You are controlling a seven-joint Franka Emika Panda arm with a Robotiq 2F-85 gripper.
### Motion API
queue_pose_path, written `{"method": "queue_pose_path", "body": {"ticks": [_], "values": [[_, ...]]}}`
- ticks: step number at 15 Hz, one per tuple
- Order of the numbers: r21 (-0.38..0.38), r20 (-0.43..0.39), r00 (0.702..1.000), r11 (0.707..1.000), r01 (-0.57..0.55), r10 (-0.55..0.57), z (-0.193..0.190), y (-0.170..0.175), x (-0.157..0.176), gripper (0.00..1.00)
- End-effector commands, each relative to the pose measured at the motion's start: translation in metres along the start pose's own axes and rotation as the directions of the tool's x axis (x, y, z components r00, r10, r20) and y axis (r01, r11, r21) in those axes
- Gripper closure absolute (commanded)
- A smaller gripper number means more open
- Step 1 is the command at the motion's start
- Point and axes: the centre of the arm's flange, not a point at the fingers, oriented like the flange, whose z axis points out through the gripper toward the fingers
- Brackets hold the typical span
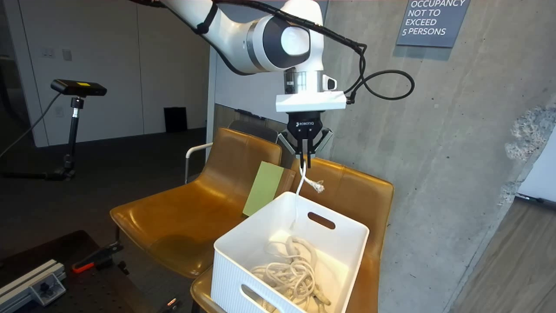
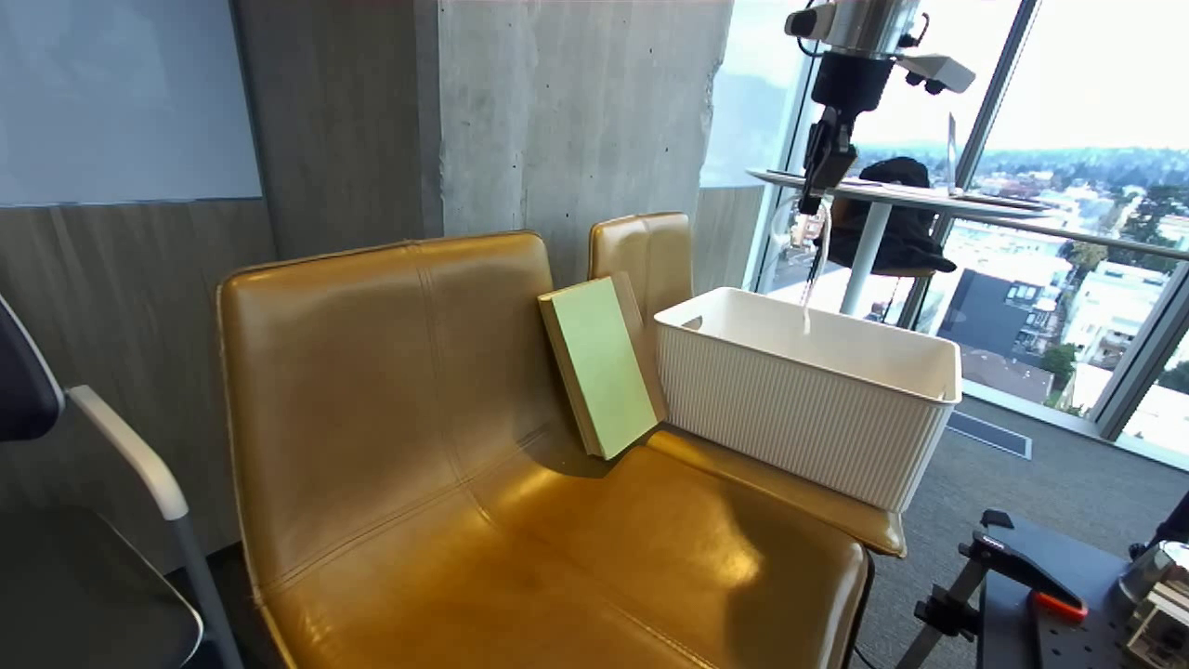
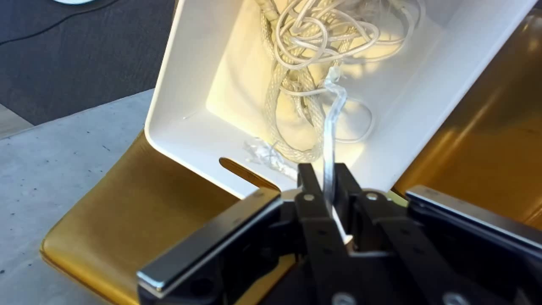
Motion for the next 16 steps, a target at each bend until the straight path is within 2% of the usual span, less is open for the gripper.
{"method": "queue_pose_path", "body": {"ticks": [1,5,8,11,16], "values": [[0.003,-0.016,0.998,0.998,-0.056,0.056,0.000,0.015,-0.022,0.53],[0.003,-0.025,1.000,1.000,-0.010,0.010,0.006,0.007,-0.024,0.24],[-0.001,-0.034,0.993,0.993,0.115,-0.115,0.010,0.013,-0.033,0.02],[0.011,-0.043,0.967,0.968,0.253,-0.252,0.019,0.031,-0.058,0.00],[0.057,-0.077,0.888,0.887,0.458,-0.454,0.061,0.037,-0.104,0.00]]}}
